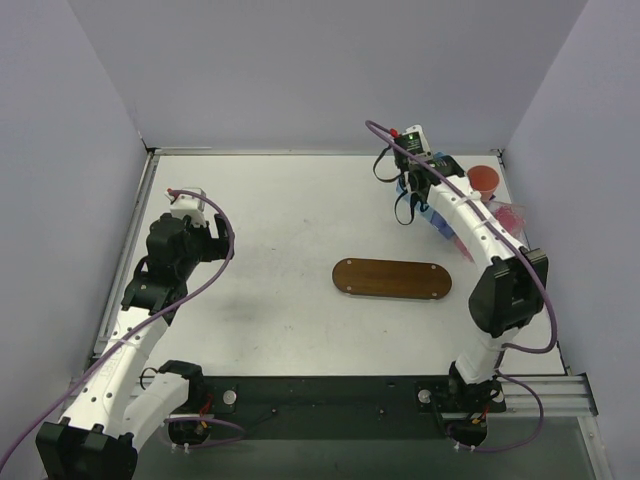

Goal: Prepare toiletry sets of a toothbrush and toothpaste on the tray

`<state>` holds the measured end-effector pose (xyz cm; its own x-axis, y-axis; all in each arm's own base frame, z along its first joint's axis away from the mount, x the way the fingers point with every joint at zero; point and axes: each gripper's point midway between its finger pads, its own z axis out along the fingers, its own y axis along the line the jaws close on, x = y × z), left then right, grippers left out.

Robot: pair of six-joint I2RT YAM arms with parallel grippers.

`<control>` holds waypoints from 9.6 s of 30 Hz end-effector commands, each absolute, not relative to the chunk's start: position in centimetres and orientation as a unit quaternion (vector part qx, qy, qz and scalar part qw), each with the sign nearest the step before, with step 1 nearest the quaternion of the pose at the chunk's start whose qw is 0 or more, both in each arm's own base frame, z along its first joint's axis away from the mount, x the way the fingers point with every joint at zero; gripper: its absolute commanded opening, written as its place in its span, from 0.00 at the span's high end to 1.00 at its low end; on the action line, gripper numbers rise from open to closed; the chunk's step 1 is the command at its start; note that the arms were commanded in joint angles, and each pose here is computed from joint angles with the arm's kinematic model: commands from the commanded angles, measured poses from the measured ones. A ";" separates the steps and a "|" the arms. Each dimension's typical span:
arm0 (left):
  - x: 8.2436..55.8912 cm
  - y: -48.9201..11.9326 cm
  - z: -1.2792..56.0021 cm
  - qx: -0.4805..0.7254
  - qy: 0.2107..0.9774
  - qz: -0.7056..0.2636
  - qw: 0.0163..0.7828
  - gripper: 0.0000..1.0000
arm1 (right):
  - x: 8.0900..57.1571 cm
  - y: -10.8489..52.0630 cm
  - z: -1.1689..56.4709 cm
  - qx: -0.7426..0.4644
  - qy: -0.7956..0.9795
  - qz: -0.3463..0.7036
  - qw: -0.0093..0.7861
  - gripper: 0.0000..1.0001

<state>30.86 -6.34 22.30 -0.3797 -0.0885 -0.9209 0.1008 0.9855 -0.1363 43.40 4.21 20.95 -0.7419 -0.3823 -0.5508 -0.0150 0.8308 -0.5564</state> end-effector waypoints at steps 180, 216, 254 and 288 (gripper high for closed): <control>31.1 -6.3 23.0 -0.001 0.814 -0.071 0.576 0.09 | 39.2 -9.9 16.8 0.129 0.925 -0.125 0.336 0.55; 31.5 -6.3 21.9 0.000 0.824 -0.065 0.563 0.09 | 38.6 -10.2 13.2 0.143 0.936 -0.084 0.310 0.77; 31.2 -6.4 23.1 0.003 0.808 -0.071 0.585 0.09 | 37.1 -8.0 23.3 0.164 0.882 -0.076 0.436 1.00; 26.9 -42.7 33.5 0.579 0.425 -0.239 0.654 0.09 | 30.2 17.5 30.2 -0.088 0.845 0.324 0.416 1.00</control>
<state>26.72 -40.95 28.70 0.3745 0.2744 -0.8857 0.8716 0.2218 0.4372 31.15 16.30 28.24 -0.6656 0.1056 -0.7388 -0.3572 0.8241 0.4397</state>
